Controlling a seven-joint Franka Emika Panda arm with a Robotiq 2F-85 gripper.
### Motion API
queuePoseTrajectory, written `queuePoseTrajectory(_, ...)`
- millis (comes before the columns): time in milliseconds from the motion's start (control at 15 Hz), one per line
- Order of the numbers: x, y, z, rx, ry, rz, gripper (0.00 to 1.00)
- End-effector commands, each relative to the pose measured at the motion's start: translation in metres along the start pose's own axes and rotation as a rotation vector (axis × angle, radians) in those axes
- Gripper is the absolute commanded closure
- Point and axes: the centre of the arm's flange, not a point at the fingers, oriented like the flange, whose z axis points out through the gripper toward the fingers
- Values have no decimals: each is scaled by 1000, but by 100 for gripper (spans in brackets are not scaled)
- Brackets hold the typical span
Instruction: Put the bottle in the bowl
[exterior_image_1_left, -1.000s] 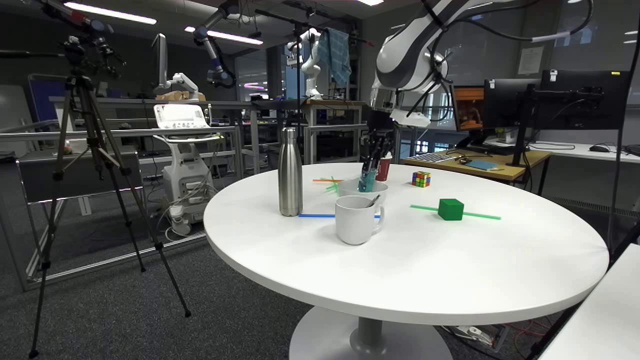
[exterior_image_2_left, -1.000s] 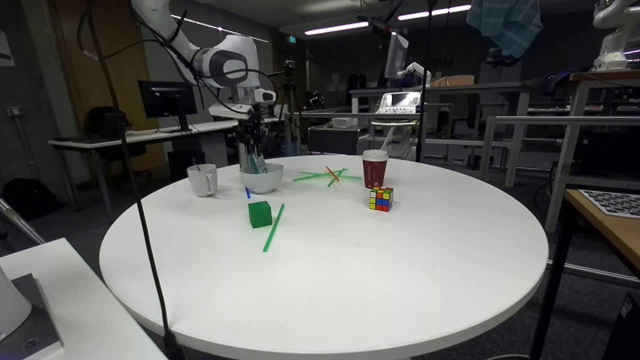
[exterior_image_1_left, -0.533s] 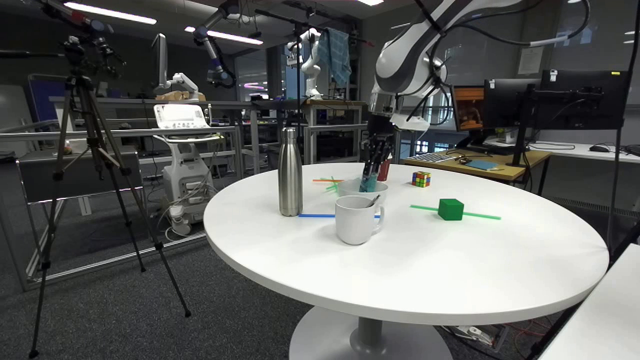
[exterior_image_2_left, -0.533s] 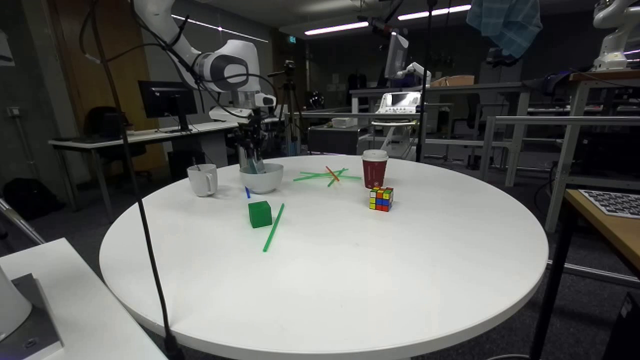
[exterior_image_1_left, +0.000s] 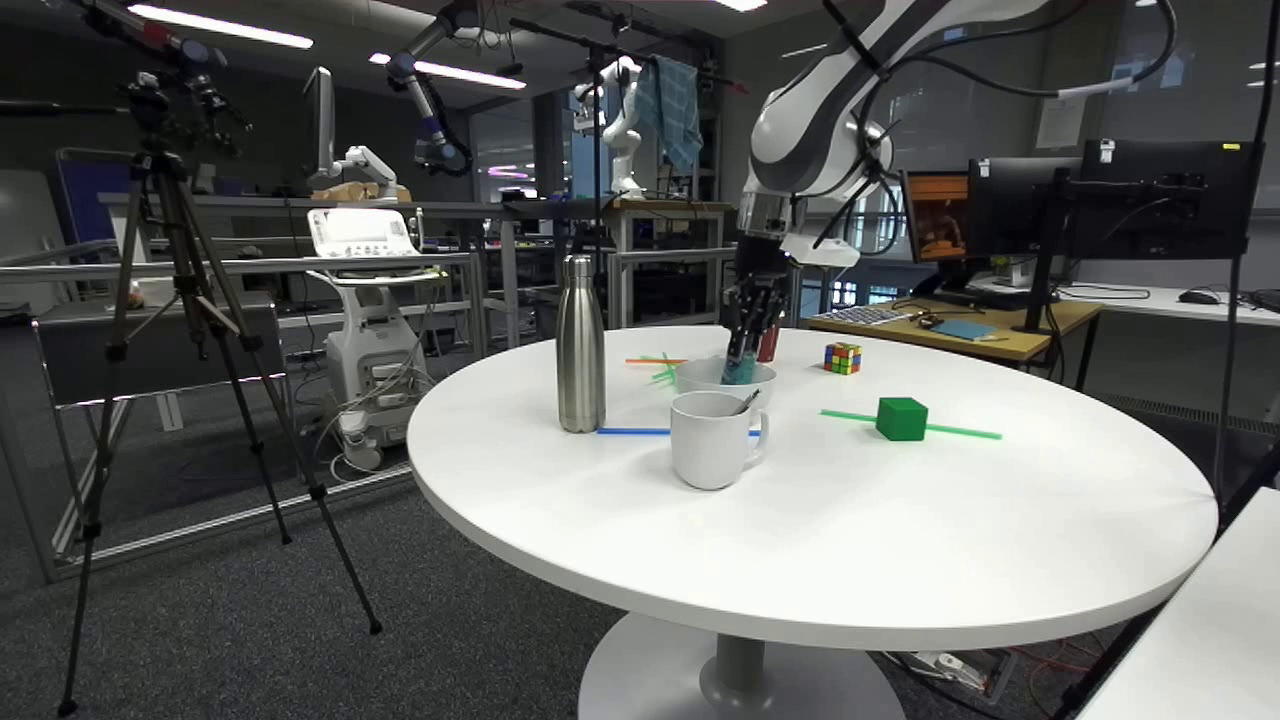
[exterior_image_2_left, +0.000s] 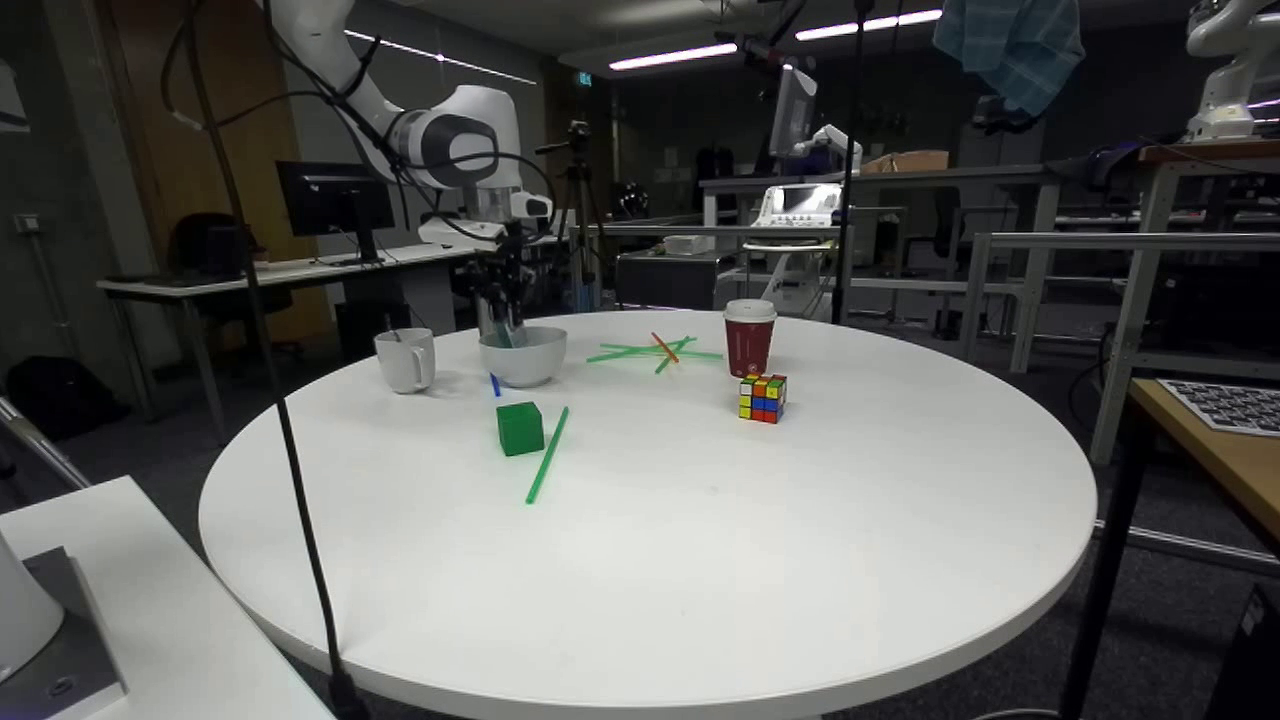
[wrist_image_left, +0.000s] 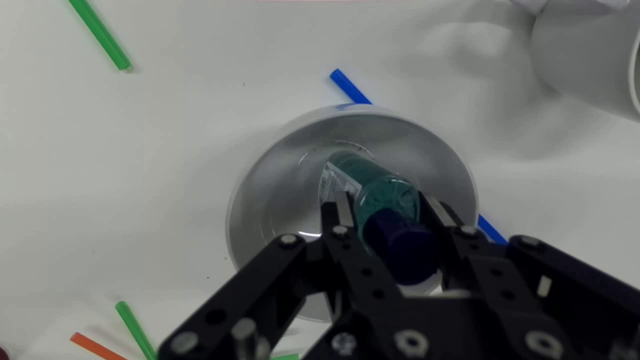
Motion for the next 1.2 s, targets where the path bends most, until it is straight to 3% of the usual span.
queuePoseTrajectory(0, 9, 4, -3, -10, -4, 15, 37)
queuePoseTrajectory(333, 10, 5, -4, -9, -1, 18, 1)
queuePoseTrajectory(1133, 9, 2, -21, -14, 38, 15, 0)
